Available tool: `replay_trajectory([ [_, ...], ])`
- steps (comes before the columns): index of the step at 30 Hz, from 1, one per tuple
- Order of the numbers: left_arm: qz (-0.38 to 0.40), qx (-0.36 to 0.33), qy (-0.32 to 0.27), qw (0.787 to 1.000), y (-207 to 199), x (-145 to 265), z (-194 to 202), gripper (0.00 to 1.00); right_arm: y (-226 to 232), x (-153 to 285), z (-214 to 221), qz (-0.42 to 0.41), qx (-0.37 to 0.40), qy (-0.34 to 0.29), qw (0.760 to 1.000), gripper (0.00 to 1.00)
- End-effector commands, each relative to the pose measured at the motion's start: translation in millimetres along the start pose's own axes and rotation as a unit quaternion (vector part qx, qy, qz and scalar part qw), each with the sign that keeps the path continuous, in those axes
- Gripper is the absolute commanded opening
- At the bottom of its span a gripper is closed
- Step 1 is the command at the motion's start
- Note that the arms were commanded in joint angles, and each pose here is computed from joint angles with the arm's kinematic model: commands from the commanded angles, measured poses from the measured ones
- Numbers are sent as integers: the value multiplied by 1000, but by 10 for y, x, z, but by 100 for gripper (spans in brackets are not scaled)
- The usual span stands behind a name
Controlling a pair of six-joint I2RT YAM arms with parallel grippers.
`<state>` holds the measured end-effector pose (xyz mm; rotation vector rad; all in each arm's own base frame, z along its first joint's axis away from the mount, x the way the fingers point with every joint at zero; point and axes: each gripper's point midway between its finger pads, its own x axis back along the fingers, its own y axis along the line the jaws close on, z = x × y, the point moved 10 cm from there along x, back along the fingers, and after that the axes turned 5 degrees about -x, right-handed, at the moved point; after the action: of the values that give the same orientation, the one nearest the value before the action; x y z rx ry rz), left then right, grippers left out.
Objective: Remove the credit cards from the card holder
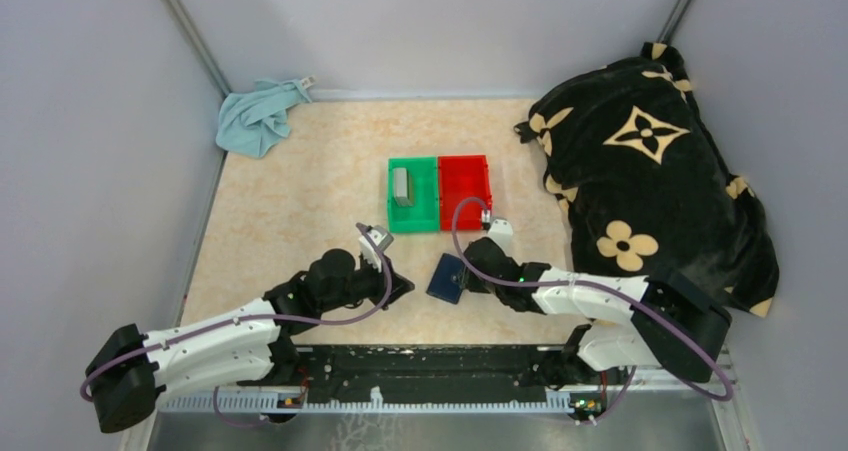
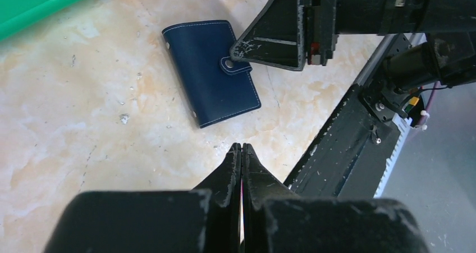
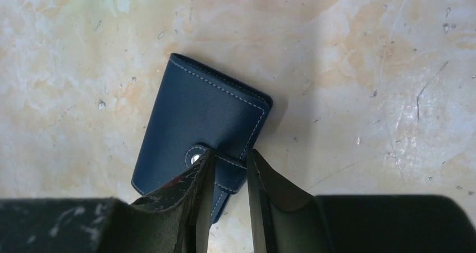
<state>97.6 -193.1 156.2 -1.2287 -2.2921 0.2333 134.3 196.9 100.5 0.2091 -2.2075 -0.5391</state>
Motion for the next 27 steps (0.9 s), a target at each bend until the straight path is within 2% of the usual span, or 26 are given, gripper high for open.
replay_trajectory([
  [1,-26,8,-8,1000,47,-2,42,0,264,100,-159,-10,66,-35,997,29],
  [7,-26,25,-13,999,63,-89,88,0,535,184,-133,-4,140,-50,989,41],
  [13,-23,36,3,999,50,-135,104,0,517,62,16,42,182,-27,982,43],
  [19,-33,41,-22,998,63,-44,87,0,362,18,96,102,208,-15,973,44],
  [25,-47,42,-26,998,86,11,95,0,275,-32,168,125,221,4,967,44],
  [27,-50,44,-27,997,93,18,97,0,251,-51,199,131,219,11,967,41],
])
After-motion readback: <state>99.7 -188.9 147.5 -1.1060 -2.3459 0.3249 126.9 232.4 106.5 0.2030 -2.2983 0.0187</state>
